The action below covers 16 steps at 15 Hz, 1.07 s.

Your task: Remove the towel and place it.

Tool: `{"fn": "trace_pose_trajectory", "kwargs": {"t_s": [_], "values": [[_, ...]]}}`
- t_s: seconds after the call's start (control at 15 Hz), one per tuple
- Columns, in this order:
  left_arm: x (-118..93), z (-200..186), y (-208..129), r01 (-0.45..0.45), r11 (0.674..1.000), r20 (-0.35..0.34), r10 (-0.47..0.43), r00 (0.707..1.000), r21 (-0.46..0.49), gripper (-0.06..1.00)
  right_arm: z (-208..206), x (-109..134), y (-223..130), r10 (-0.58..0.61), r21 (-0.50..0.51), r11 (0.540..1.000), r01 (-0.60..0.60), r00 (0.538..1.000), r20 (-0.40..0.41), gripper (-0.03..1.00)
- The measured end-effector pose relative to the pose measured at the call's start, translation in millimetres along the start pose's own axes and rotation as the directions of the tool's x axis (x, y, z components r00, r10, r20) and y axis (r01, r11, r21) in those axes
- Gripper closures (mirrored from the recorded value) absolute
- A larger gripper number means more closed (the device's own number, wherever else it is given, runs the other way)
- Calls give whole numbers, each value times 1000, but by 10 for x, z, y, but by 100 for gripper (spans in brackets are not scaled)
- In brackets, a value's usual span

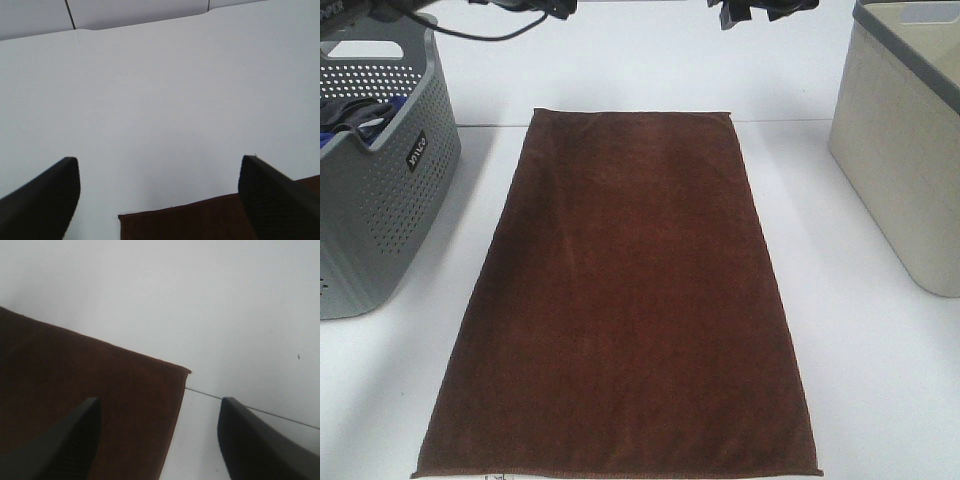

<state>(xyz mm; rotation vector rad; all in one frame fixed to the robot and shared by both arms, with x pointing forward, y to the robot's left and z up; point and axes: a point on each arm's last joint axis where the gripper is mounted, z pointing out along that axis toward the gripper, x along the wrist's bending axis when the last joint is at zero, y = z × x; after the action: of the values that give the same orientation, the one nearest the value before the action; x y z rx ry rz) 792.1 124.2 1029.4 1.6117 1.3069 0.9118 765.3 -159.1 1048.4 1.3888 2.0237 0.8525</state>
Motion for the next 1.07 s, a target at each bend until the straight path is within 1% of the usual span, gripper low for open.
{"fn": "trace_pose_trajectory", "kwargs": {"t_s": [0.13,0.2,0.33,0.47,0.67,0.73,0.87,1.0,1.07], "values": [[-30,-313,274,-35,998,-28,36,999,51,13,-365,1,125,10,32,999,-10,1000,-16,33],[-35,-384,326,-36,997,-34,38,999,65,13,-444,4,143,14,44,999,-13,1000,-22,33],[-29,-733,546,-31,990,-69,41,997,141,13,-811,23,207,29,103,994,-23,998,-53,33],[39,-1122,743,-35,973,-107,60,992,227,13,-1130,52,224,43,170,985,-27,995,-88,33],[142,-1613,931,-73,940,-132,123,984,334,14,-1449,60,317,100,140,986,-86,990,-96,33],[172,-1754,983,-68,933,-140,124,982,353,14,-1561,58,347,103,121,988,-91,990,-96,33],[208,-1984,1104,-69,941,-138,121,983,332,14,-1816,56,347,102,105,990,-92,991,-92,33],[221,-2239,1168,-69,944,-104,108,989,324,14,-2099,70,223,104,128,988,-92,990,-91,33],[257,-2496,1164,-68,940,-90,104,990,333,14,-2295,88,63,104,160,983,-88,990,-92,33]]}}
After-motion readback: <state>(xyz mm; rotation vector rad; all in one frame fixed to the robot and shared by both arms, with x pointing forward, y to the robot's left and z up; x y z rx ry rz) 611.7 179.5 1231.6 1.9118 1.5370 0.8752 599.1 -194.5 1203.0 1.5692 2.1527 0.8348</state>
